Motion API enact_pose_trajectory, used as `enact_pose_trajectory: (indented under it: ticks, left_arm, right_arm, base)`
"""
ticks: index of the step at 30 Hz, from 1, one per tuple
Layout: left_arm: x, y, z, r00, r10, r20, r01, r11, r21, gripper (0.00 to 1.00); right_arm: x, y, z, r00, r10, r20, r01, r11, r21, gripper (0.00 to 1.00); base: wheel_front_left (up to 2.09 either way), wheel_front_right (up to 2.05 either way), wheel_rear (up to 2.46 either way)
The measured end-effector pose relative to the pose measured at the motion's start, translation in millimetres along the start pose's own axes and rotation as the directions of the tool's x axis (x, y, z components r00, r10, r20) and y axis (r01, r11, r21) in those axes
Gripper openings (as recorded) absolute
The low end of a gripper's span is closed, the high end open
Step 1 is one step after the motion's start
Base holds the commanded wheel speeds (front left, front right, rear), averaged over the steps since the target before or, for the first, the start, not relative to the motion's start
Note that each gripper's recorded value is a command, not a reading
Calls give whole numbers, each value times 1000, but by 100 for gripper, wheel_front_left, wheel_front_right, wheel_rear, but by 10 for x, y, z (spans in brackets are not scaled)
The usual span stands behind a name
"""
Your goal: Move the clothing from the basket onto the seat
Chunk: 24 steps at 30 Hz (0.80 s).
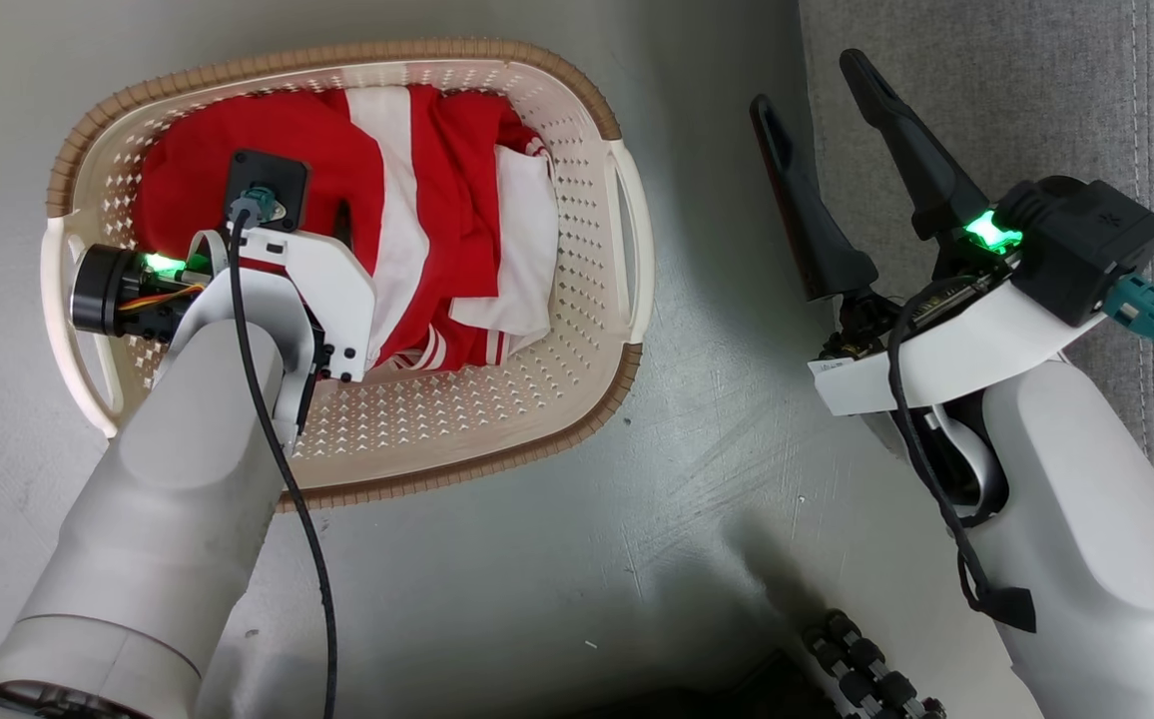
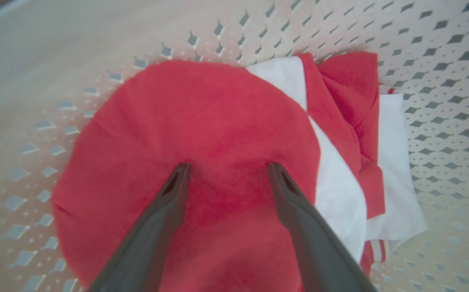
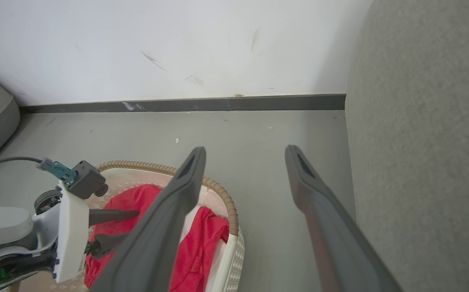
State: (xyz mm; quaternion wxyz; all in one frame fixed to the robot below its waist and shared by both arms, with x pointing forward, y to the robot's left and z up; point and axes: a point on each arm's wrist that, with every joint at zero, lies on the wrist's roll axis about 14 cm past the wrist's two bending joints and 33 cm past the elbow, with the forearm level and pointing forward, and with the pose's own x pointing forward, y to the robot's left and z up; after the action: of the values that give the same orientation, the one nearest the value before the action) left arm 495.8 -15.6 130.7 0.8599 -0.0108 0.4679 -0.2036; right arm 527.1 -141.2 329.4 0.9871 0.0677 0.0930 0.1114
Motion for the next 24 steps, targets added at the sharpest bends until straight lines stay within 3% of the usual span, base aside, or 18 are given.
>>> enact_pose_trajectory:
  ticks: [16,24]
  left_arm:
    - [86,-28,-62,1000,-9,-19,9,1000,8,100]
    - [120,-53,-135,999,-16,-34,17,1000,7,71]
  right_arm:
    - [-7,-15,-24,1000,-5,-3,5,1000,2,100]
    - [-7,-23,-46,1000,-6,-6,6,1000,2,100]
  base:
    - [0,0,0]
    - [0,0,0]
